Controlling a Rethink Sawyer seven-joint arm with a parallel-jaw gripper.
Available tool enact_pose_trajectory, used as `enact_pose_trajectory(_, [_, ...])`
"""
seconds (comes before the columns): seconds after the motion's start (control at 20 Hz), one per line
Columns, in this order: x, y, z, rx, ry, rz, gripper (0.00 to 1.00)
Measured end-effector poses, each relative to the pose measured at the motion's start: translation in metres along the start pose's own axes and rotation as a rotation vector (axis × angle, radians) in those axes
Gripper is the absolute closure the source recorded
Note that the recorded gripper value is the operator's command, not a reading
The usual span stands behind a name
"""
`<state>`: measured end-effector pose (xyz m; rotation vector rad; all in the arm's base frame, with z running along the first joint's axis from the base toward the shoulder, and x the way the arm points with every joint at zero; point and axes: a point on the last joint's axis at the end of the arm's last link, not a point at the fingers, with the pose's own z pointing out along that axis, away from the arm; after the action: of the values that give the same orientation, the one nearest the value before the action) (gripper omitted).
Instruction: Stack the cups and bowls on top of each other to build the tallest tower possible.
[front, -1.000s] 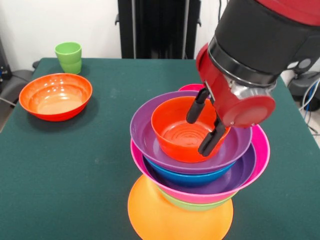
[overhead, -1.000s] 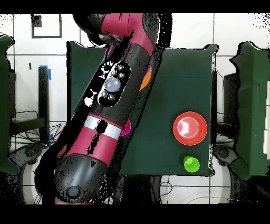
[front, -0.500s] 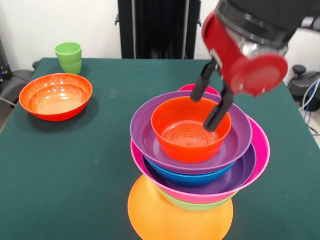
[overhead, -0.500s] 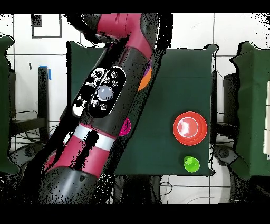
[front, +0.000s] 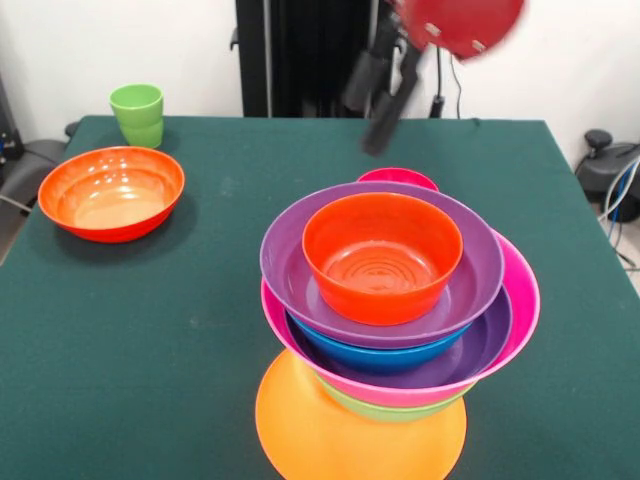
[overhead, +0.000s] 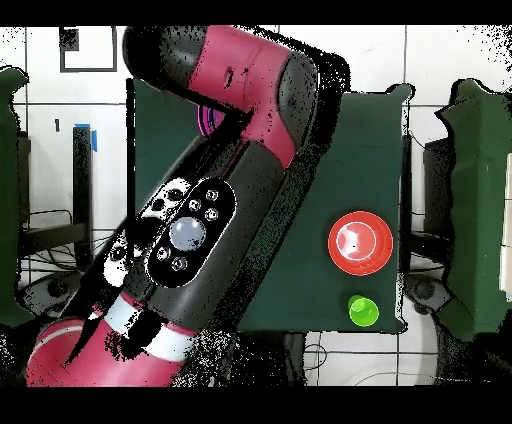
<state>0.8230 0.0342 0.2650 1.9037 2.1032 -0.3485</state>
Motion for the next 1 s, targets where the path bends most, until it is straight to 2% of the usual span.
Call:
enact_pose_trajectory(0.05, [-0.015, -0.008, 0.001, -0.015, -0.010, 0.017, 0.00])
enact_pose_trajectory(0.15, [-0.031, -0.018, 0.005, -0.030, -0.016, 0.031, 0.00])
enact_pose_trajectory(0.2, [-0.047, -0.026, 0.010, -0.043, -0.022, 0.034, 0.00])
enact_pose_trajectory(0.25, [-0.052, -0.029, 0.012, -0.048, -0.023, 0.035, 0.00])
enact_pose_trajectory(0.4, [-0.094, -0.053, 0.033, -0.074, -0.033, 0.014, 0.00])
enact_pose_trajectory(0.5, [-0.114, -0.066, 0.046, -0.083, -0.032, -0.003, 0.00])
enact_pose_trajectory(0.55, [-0.127, -0.074, 0.055, -0.086, -0.027, -0.014, 0.00])
enact_pose_trajectory(0.6, [-0.150, -0.092, 0.075, -0.088, -0.010, -0.040, 0.00])
enact_pose_trajectory(0.75, [-0.174, -0.116, 0.100, -0.080, 0.022, -0.072, 0.00])
enact_pose_trajectory(0.9, [-0.195, -0.147, 0.135, -0.061, 0.078, -0.112, 0.00])
enact_pose_trajectory(1.0, [-0.200, -0.160, 0.149, -0.053, 0.097, -0.131, 0.00])
